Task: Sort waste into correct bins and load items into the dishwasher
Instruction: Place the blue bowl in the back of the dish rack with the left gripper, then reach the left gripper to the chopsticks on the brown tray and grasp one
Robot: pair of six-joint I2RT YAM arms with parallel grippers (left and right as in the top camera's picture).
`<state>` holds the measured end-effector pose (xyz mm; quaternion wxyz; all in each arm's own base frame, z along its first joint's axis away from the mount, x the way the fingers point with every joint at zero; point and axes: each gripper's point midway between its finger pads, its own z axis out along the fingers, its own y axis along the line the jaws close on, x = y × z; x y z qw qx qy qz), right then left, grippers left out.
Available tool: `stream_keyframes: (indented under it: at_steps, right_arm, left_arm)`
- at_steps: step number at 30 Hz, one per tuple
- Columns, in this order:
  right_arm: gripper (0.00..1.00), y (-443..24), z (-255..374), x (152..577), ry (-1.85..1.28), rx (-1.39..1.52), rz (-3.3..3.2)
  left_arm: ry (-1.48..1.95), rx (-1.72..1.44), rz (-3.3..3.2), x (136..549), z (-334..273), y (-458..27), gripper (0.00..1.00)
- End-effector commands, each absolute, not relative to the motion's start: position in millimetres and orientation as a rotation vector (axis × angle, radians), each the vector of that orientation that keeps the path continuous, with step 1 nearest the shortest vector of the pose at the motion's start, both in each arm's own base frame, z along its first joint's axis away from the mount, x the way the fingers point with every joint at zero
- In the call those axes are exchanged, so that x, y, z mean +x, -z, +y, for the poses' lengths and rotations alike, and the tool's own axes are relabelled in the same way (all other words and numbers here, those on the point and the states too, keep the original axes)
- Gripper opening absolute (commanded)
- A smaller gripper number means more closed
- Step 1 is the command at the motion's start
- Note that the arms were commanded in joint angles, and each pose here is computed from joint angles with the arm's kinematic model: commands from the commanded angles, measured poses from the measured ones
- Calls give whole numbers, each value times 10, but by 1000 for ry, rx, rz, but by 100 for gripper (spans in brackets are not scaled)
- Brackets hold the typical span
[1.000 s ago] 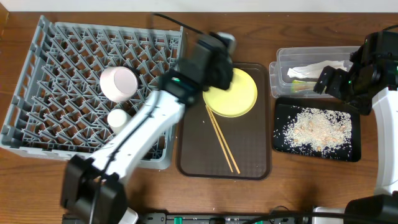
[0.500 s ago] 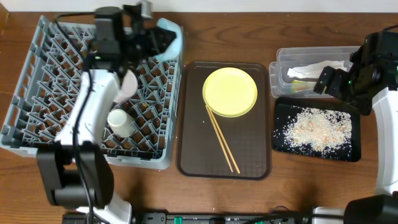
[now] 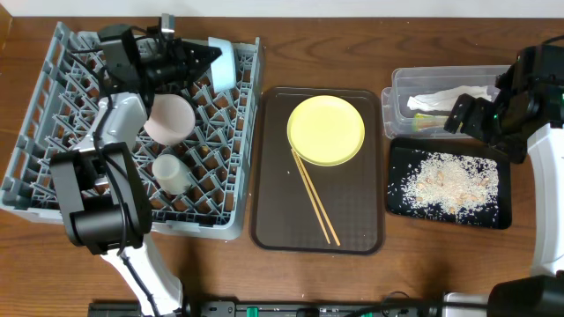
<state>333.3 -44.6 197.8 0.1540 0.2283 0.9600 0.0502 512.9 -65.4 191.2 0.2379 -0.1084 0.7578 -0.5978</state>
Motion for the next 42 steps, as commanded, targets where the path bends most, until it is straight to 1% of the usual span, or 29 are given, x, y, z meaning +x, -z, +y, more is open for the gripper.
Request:
stream_keyframes:
  at_steps: [1,2,3,5,6,7,8,9,10,11,13,15,17,18,19,20,22,24,29,30,34,36,37,40,42]
  right_arm:
    - [99,-2033,-481,3347,-148,656,2735]
    - [99,-2032,-481,3345,-148,656,2736]
    - [99,-2032,-481,3344,-148,656,2736]
    - [99,-2029,-479,3336,-147,657,2739]
    - [99,-2028,-478,3331,-147,658,2742]
    - [99,-2027,-478,3329,-147,658,2742]
    - [99,-2027,-478,3329,-147,658,2743]
    - [99,-2027,-478,3329,-147,658,2743]
    - [99,-2027,-478,3329,-147,658,2743]
    - [99,-2027,-478,3329,-147,658,2743]
    - [99,-2027,-478,3329,-147,658,2742]
    - [99,-2027,-478,3329,-147,658,2743]
    - [99,-2026,-477,3326,-147,659,2744]
    - [99,-2025,-477,3325,-147,659,2744]
    - [99,-2026,-477,3326,-147,659,2744]
    - [99,-2026,-477,3326,-147,659,2744]
    - [99,-2026,-478,3327,-147,659,2743]
    - [99,-2026,-478,3327,-147,659,2743]
    - [99,-2026,-477,3326,-147,658,2744]
    - [99,-2025,-477,3323,-147,657,2745]
    - [99,-2024,-476,3321,-145,648,2748]
    - [99,-2024,-476,3321,-145,648,2748]
    - [99,-2024,-476,3321,-145,648,2748]
    - [99,-2021,-475,3313,-145,649,2752]
    - [99,-2019,-473,3305,-145,650,2755]
  left_arm:
    - [1653,-401,2076,5184,-428,-1778,9]
    - [1613,-442,2065,5225,-293,-1745,23]
    - [1589,-466,2059,5248,-219,-1729,25]
    - [1537,-517,2044,5293,-48,-1701,28]
    - [1512,-541,2036,5311,32,-1688,43]
    - [1493,-550,2030,5320,97,-1681,49]
    - [1469,-552,2023,5328,169,-1674,51]
    - [1448,-554,2015,5329,247,-1671,52]
    - [1443,-562,2010,5327,296,-1671,56]
    - [1435,-575,2002,5322,371,-1671,63]
    - [1422,-592,1989,5311,482,-1683,72]
    - [1403,-596,1967,5300,602,-1738,79]
    - [1384,-581,1946,5288,671,-1844,83]
    - [1374,-556,1931,5277,683,-1942,84]
    - [1336,-483,1906,5236,661,-2192,84]
    - [1323,-454,1899,5212,629,-2296,84]
    - [1291,-421,1904,5155,549,-2446,85]
    - [1215,-427,1952,5081,442,-2489,85]
    - [809,-440,2228,4745,113,-2220,87]
    - [744,-450,2278,4658,28,-2186,92]
    - [565,-394,2449,4218,-509,-2158,92]
    - [504,-337,2533,3996,-765,-2098,92]
    - [467,-274,2603,3822,-971,-2021,93]
    - [489,-138,2700,3558,-1368,-1921,93]
    - [484,-13,2789,3268,-1657,-1814,93]
